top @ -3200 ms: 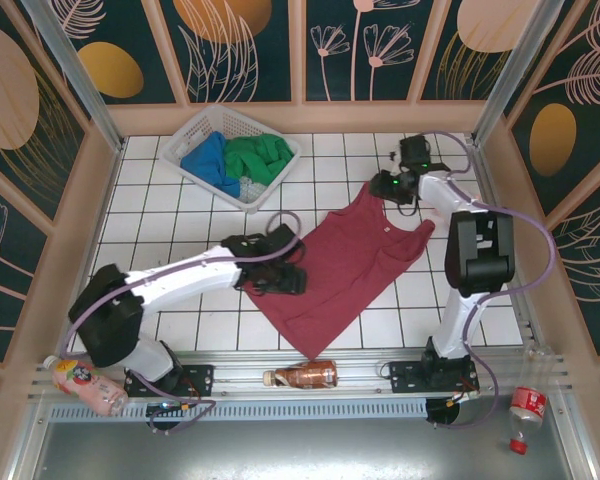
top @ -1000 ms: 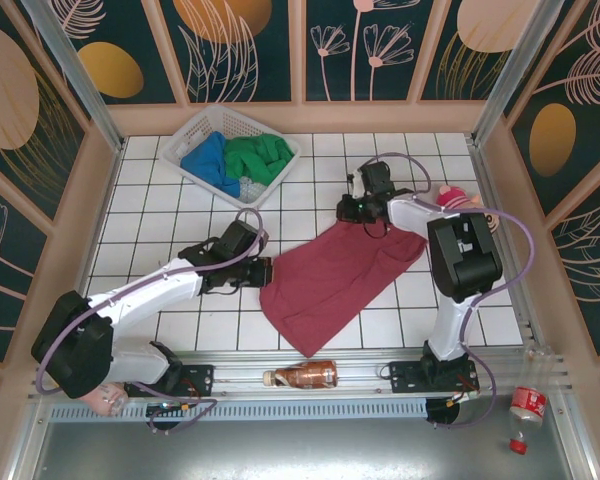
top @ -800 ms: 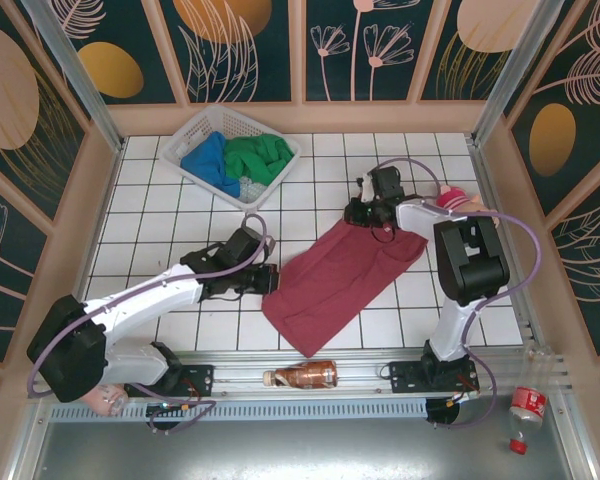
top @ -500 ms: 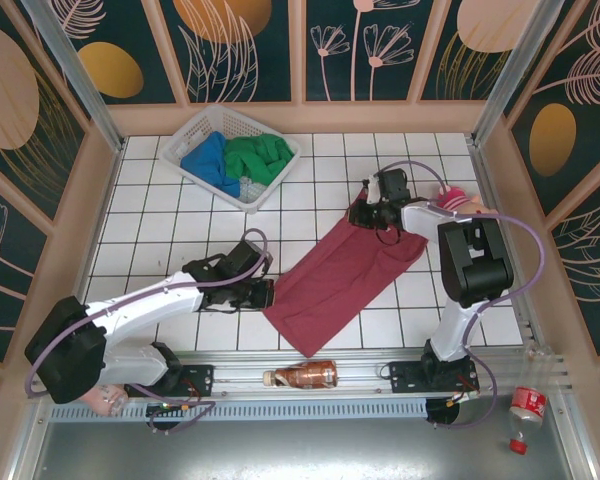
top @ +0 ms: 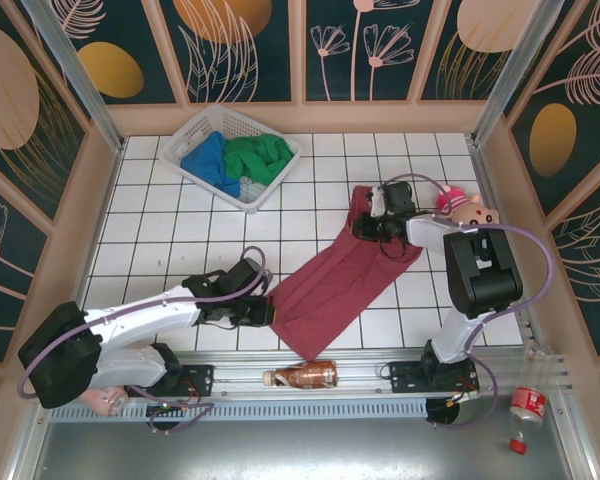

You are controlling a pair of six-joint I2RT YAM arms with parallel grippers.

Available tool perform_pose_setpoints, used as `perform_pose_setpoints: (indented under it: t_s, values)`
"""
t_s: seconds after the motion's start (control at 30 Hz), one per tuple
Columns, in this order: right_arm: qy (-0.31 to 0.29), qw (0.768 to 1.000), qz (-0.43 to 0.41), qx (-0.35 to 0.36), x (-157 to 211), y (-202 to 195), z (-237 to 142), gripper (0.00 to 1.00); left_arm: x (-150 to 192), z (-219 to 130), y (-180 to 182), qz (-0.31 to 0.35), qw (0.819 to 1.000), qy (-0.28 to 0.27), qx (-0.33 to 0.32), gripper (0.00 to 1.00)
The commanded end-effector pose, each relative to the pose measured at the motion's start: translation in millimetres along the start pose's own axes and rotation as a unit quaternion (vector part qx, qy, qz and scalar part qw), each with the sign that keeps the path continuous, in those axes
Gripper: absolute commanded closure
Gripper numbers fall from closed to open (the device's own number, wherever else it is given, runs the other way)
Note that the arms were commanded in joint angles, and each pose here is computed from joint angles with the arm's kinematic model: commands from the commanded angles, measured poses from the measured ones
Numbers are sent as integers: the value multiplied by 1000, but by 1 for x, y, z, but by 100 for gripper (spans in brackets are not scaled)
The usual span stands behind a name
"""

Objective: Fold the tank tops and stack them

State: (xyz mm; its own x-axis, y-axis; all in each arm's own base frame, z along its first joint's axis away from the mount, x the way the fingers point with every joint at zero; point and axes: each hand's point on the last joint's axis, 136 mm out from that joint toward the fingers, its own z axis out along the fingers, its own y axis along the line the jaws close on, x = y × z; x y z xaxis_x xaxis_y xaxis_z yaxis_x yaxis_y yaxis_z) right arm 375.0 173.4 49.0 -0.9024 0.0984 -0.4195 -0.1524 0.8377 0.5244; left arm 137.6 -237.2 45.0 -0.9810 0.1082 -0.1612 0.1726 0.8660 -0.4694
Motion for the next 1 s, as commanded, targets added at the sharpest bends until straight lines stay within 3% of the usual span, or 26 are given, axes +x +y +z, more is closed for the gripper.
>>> perform_pose_setpoints:
  t_s: [0.0,0.23,0.33,0.7,0.97]
  values:
    - [-9,1000,-1,3,0,-3,-7,95,12,10,-1,-8,1000,26,7,100]
    - [11,1000,5,28,18,-15,-9,88,20,20,-1,-7,999,45,2,95]
    - [11,999,1,41,13,-18,-20,77,25,20,6,-11,998,56,-15,86]
    - [-74,991,-38,107,-69,-15,-54,62,17,-3,-16,-26,998,49,6,47]
    - [-85,979,-96,159,-108,-18,-21,56,-9,-14,-43,-15,999,29,15,41]
